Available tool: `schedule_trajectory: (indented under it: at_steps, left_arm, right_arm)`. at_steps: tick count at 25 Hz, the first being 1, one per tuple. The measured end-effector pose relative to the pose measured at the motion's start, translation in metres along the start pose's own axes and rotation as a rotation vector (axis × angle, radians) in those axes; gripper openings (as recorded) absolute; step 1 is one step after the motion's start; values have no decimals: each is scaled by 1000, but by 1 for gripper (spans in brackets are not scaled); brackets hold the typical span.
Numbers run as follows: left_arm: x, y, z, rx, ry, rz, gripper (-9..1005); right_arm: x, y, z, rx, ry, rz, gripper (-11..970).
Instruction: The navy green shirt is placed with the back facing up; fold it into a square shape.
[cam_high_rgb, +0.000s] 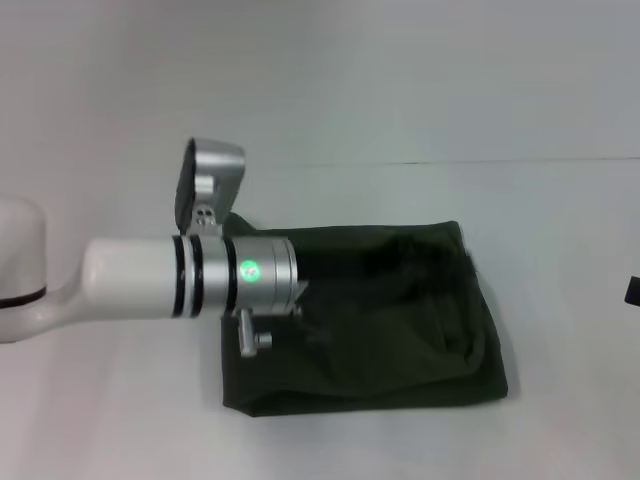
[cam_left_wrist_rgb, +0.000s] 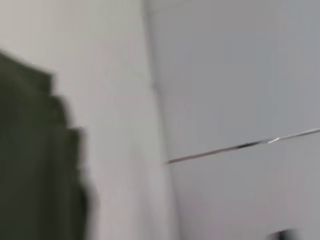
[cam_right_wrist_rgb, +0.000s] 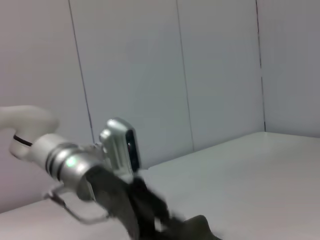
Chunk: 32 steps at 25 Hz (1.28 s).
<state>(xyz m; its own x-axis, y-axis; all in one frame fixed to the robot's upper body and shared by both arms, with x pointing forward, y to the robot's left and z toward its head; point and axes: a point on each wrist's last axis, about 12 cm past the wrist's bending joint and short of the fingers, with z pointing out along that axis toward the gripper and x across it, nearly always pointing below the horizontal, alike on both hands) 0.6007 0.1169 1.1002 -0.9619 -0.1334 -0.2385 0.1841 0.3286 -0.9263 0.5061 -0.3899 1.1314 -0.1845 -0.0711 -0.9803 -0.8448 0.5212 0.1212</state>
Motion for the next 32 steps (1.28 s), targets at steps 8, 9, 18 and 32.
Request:
schedule_trajectory:
  at_steps: [8,9,18,32]
  left_arm:
    - [-19,-24,-55,351,-277,193,597]
    - [-19,-24,-55,351,-277,193,618]
    - [7,19,-79,145,-413,651,807]
    - [34,44,-64,-19,-165,880,917]
  right_arm:
    - [-4,-11,-2,93,-41,71,930]
    - [-5,-13,-2,111,-52,88,930]
    - [-28,-38,8,199,-138,283,931]
    - [-34,-38,71,68,56,180,931]
